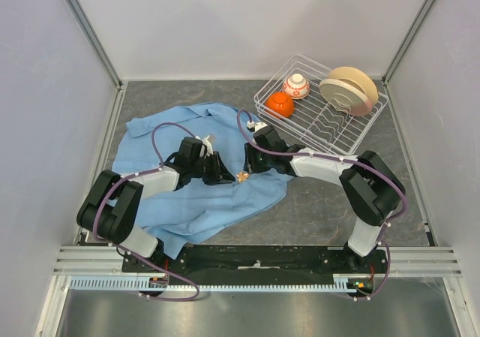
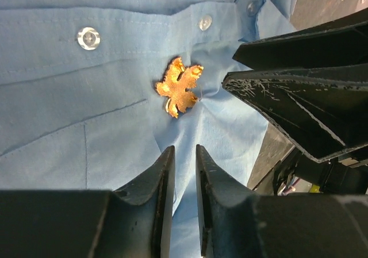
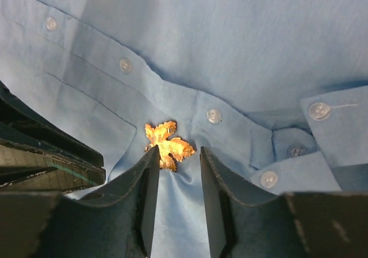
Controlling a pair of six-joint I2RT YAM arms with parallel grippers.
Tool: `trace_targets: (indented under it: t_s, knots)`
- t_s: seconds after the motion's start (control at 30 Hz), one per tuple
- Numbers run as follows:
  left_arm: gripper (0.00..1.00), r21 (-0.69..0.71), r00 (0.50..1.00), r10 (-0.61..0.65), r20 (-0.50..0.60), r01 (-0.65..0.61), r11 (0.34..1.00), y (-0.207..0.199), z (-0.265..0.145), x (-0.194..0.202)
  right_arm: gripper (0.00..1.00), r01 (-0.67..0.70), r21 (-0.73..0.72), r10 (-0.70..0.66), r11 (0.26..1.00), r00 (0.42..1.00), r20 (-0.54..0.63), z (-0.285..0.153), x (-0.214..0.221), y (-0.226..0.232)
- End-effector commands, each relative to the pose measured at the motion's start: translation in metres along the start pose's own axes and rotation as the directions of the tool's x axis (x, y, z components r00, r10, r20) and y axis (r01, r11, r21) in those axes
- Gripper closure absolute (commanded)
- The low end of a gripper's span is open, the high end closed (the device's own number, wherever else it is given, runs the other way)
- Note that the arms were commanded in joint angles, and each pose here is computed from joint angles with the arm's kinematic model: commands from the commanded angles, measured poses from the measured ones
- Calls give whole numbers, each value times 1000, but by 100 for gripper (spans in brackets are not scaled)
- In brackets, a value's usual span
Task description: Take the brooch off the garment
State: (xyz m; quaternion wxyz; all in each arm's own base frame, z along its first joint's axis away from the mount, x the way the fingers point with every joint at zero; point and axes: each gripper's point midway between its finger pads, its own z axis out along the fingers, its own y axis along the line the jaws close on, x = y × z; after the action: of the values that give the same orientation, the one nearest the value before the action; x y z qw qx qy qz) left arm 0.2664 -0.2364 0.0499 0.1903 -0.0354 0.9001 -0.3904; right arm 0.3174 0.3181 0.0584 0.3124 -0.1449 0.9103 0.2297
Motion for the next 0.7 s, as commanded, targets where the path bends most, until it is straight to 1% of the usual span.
trace_targets:
  t_s: [0.0,0.1,0.17,0.27,0.3,0.33,0.43,0.67]
  knots:
    - [74,-1,1000,24,0,-24,1000,-4,-1,6,61,-31,-23,31,999,999,-23,3,0,9]
    - [75,-18,1000,17,-15,-17,1000,3,3,10,67,-51,-3,51,999,997,-50,10,9,5]
    - [76,-29,1000,17,-15,-18,999,6,4,11,67,-63,7,63,998,996,-60,14,13,3]
    - [76,-42,1000,18,-16,-19,999,9,5,13,70,-110,41,112,993,992,-52,18,11,2]
    - [76,-43,1000,20,-14,-21,999,9,5,12,71,-171,71,175,983,983,-47,20,11,0]
    - [76,-46,1000,21,-13,-21,999,11,5,13,70,-202,107,208,973,977,-41,20,12,-6]
    - [76,-44,1000,22,-13,-23,999,10,7,14,68,-310,131,317,942,948,-35,24,16,-5]
    - [76,-43,1000,29,-11,-30,999,10,7,15,68,-353,170,357,920,934,9,23,14,-3]
